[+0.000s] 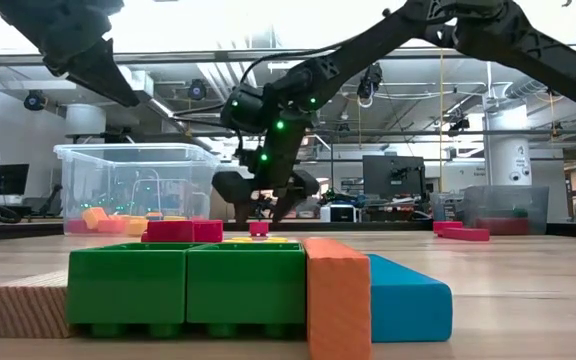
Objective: Sort blocks by size
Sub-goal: Put the red square game piece into the transparent bin
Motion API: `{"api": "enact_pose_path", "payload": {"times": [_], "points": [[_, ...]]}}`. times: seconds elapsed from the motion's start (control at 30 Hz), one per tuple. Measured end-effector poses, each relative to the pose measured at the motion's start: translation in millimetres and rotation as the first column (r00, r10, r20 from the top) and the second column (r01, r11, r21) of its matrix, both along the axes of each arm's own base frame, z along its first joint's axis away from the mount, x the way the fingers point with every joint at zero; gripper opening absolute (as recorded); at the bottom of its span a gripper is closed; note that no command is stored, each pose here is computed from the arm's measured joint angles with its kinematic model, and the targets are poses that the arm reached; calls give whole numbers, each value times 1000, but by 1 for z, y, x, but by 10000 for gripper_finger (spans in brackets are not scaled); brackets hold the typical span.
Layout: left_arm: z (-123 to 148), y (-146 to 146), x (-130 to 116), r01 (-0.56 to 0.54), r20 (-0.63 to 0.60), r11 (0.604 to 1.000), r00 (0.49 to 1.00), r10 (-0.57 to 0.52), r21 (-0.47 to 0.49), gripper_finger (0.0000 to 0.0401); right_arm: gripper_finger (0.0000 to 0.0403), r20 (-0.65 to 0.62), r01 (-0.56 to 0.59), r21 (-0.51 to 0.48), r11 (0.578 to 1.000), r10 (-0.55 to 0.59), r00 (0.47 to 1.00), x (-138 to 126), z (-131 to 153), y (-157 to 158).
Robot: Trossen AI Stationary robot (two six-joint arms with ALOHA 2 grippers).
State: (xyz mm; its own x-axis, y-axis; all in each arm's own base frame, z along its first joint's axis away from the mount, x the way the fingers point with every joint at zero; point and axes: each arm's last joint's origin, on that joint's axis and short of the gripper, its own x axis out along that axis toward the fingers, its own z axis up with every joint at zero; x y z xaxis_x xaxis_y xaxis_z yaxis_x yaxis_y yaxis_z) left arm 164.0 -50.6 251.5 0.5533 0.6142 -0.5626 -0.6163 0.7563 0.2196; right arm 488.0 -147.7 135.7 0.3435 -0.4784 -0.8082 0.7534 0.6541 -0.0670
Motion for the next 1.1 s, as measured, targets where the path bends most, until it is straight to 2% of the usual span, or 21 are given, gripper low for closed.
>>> {"api": "enact_pose_path", "payload": {"times": [0.27, 0.43, 0.67, 1.1], "points": [[0, 0, 0, -7, 5, 1000, 1000, 7, 15, 173, 356, -9, 0, 27, 1000, 1, 1000, -2, -7, 2], [1, 0, 0, -9, 10, 1000, 1000, 9, 19, 173, 334, 22, 1, 16, 1000, -1, 1000, 0, -7, 0], [0, 0, 0, -9, 10, 1000, 1000, 9, 18, 173, 277, 40, 0, 11, 1000, 0, 999, 1, -8, 0], [0, 0, 0, -11, 12, 1000, 1000, 11, 17, 173, 144, 32, -1, 13, 1000, 0, 999, -1, -10, 1]]}}
